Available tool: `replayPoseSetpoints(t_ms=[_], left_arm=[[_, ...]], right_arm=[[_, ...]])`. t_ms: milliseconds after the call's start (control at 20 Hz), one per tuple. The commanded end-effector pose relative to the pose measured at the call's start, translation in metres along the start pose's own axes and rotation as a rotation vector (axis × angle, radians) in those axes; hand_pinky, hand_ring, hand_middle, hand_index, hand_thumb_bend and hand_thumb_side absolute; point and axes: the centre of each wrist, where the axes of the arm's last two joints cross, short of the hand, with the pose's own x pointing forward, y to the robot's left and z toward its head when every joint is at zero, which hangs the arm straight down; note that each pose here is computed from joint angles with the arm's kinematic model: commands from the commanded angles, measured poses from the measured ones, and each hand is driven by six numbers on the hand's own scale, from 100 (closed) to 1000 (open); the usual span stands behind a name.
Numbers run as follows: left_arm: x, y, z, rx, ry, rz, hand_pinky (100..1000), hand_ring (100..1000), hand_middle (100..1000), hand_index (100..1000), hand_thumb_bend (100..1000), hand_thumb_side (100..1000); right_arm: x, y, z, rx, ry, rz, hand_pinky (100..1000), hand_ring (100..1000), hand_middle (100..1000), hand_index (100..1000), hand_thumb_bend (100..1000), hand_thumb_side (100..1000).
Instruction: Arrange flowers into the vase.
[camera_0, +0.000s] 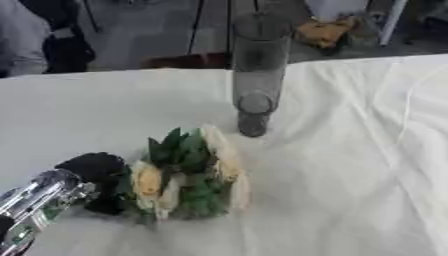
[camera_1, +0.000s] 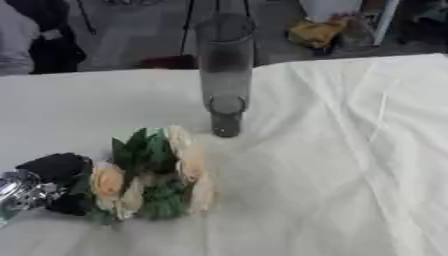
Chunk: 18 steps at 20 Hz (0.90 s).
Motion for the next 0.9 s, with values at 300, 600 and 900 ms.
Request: replayPoseSetpoints(t_ms=[300,600,900], left_arm=[[-0.003,0.017,0.006,0.22,-0.067,0.116,100,100,100,151,100,742],[-0.007,0.028,0.014,0.279,-0.067,0.167,100,100,100,100,100,682],[-0.009,0.048,0.029,0.338,-0.023,0.152,100,100,100,100,100,686]], right_arm=[[0.003,-0.006,-0.007,-0.017,-0.018,0.009,843,1000,803,818,100,1000],[0.003,-0.006,-0.007,-0.018,-0.019,0.011,842,1000,803,819,100,1000],[0.003,-0.006,-0.007,-0.017,-0.018,0.006,842,1000,803,819,100,1000]])
